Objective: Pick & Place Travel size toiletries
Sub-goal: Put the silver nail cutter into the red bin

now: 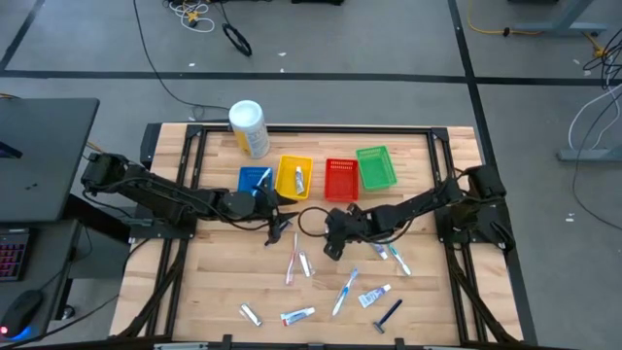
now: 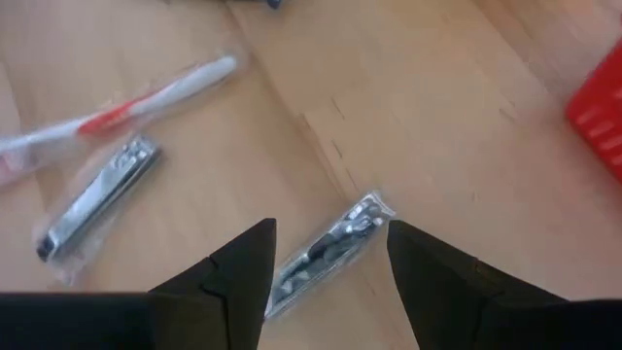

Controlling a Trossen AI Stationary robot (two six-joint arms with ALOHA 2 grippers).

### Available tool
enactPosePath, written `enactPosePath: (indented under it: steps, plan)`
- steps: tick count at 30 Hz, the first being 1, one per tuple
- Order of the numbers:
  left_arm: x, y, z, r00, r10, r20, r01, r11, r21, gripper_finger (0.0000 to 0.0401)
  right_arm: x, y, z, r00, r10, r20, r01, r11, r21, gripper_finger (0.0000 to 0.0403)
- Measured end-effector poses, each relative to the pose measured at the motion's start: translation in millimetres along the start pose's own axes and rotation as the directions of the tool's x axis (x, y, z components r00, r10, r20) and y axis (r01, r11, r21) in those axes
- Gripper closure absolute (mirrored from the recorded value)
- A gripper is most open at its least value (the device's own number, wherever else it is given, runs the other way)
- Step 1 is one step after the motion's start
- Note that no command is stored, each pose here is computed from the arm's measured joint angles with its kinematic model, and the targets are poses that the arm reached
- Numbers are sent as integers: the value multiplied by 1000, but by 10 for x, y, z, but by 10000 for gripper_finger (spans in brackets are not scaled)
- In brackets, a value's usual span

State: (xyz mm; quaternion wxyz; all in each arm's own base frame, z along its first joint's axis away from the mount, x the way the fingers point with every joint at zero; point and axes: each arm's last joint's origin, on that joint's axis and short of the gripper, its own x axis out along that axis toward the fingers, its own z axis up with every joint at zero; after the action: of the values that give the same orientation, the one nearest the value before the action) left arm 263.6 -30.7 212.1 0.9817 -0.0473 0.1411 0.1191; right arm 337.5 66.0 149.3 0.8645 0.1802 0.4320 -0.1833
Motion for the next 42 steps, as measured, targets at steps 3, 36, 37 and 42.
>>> enactPosePath:
  steps: [3,36,37,42]
  plan:
    - [0,0,1,1000,2,1,-2,1000,0,237,26,4,-1,1000,3,3,-3,1000,21,193]
    - [0,4,-4,1000,14,-4,-14,1000,11,237,348,-24,-195,993,-109,-35,110,993,34,315]
    - [0,4,-4,1000,14,-4,-14,1000,13,237,349,-25,-194,994,-107,-37,108,994,35,320]
    - [-28,18,15,998,61,6,-61,998,33,237,324,-27,-189,994,-96,-51,97,995,24,328]
